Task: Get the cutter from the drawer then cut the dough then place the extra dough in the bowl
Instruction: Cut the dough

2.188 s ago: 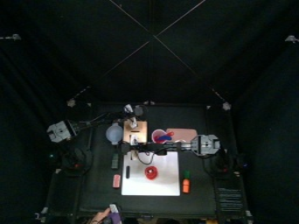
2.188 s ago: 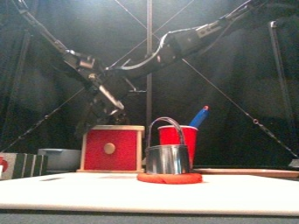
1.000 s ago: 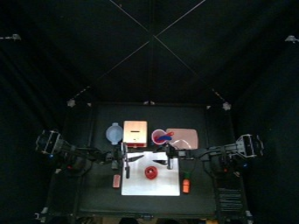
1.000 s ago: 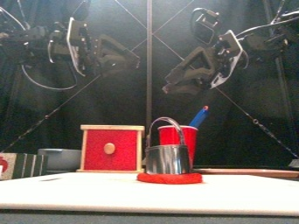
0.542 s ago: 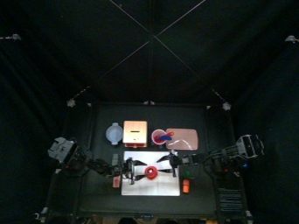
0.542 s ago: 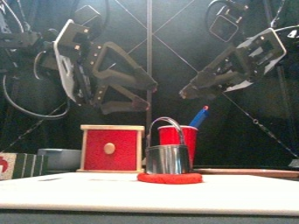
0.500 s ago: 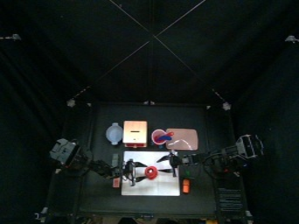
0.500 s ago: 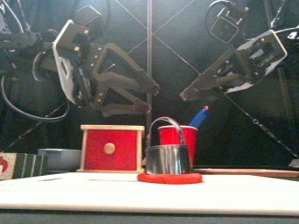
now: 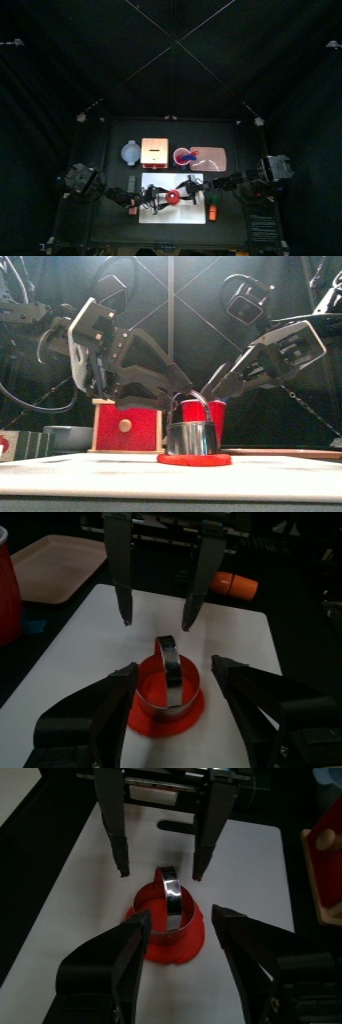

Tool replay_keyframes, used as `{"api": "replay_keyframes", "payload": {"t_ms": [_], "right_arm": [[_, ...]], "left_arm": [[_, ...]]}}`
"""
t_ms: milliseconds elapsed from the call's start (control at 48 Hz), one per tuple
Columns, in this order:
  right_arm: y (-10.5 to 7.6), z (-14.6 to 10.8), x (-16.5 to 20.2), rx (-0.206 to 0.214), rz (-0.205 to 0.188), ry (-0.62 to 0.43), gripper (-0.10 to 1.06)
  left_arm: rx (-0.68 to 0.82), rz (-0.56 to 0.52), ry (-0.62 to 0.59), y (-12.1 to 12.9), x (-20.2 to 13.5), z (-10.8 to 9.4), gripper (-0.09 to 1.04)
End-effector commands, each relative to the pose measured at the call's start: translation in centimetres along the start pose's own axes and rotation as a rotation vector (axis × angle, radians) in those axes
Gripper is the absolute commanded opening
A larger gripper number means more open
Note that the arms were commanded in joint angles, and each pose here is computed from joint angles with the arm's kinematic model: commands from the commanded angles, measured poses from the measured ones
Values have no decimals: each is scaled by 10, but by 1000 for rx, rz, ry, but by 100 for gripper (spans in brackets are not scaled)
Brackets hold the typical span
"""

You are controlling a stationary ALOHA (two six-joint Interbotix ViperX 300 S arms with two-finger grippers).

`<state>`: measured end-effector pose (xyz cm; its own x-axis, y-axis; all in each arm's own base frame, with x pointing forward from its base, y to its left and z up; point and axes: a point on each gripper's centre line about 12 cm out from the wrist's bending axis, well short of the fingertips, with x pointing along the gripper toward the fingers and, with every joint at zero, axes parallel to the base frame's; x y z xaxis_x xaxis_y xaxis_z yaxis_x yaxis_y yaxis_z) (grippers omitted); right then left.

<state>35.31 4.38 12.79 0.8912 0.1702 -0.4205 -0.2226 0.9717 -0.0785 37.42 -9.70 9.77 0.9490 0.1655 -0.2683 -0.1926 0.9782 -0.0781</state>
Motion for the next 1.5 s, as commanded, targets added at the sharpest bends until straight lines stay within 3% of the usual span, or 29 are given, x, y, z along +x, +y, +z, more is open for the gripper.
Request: {"api": "replay_keyframes", "payload": {"t_ms": [21, 354, 792, 1229, 1500], "right_arm": [[1, 13, 3, -4, 3, -42, 86], [4, 3, 6, 2, 12, -29, 83], [5, 0, 11, -2, 17, -32, 66], [4, -1, 11, 3, 12, -30, 65], [4, -2, 12, 5, 14, -23, 65]], "left_arm": [[-11, -21, 2, -7, -1, 5, 93], [-5, -21, 22, -7, 0, 0, 88], [65, 0, 26, -7, 5, -1, 86], [67, -5, 59, -7, 6, -6, 85], [69, -5, 63, -7, 6, -7, 65]]}}
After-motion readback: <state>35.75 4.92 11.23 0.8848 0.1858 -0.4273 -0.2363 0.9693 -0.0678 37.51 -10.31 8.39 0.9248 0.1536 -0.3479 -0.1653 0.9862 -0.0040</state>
